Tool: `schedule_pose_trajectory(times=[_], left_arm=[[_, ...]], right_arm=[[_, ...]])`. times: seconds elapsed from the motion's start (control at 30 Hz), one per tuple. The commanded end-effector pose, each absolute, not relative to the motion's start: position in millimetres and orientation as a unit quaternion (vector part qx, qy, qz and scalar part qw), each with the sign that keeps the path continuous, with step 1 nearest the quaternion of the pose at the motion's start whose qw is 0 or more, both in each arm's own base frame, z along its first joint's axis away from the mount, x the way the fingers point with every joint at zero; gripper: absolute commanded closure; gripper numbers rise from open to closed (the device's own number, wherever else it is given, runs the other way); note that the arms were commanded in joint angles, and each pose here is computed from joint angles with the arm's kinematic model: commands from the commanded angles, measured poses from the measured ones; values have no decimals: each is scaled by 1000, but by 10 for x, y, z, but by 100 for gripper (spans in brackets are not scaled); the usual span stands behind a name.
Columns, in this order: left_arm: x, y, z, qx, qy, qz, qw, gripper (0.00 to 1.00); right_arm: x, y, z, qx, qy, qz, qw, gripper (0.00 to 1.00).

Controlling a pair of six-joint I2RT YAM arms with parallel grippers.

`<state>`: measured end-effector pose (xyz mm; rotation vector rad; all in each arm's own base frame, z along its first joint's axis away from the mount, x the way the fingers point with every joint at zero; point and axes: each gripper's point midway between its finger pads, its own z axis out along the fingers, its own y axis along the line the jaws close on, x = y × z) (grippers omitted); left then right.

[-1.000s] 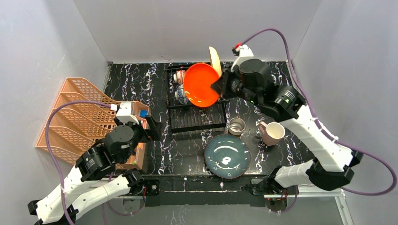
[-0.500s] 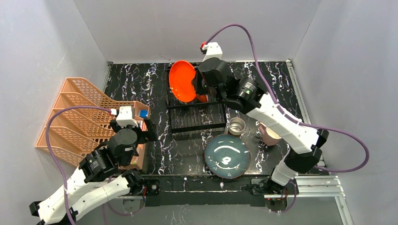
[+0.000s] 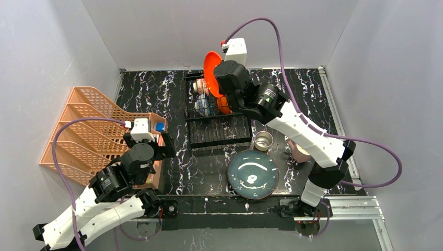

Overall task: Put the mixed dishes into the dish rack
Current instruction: Pick up the plate from the corner of the board, then insert the plate into the dish rack.

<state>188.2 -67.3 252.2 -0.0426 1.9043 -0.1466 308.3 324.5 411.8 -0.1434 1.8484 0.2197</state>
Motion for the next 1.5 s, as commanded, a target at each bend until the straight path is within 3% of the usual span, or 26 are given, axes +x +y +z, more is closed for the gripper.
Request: schedule_pose_trajectory(times=[0.0, 1.03, 1.3, 1.47], left_arm=[[1899, -625, 2518, -21, 812, -46, 582, 2], [1902, -654, 2496, -16, 815, -46, 577, 2], [1947, -1436, 2963, 6, 786, -229, 574, 2], [2050, -1568, 3052, 18, 789, -220, 574, 2]], right_arm=[[3135, 3034, 4494, -17, 761, 59, 645, 99], [3237, 3237, 3987, -51, 774, -45, 630, 99], [3295, 3231, 3943, -49, 776, -52, 627, 99], [3315, 3186, 3968, -49, 775, -70, 626, 99]])
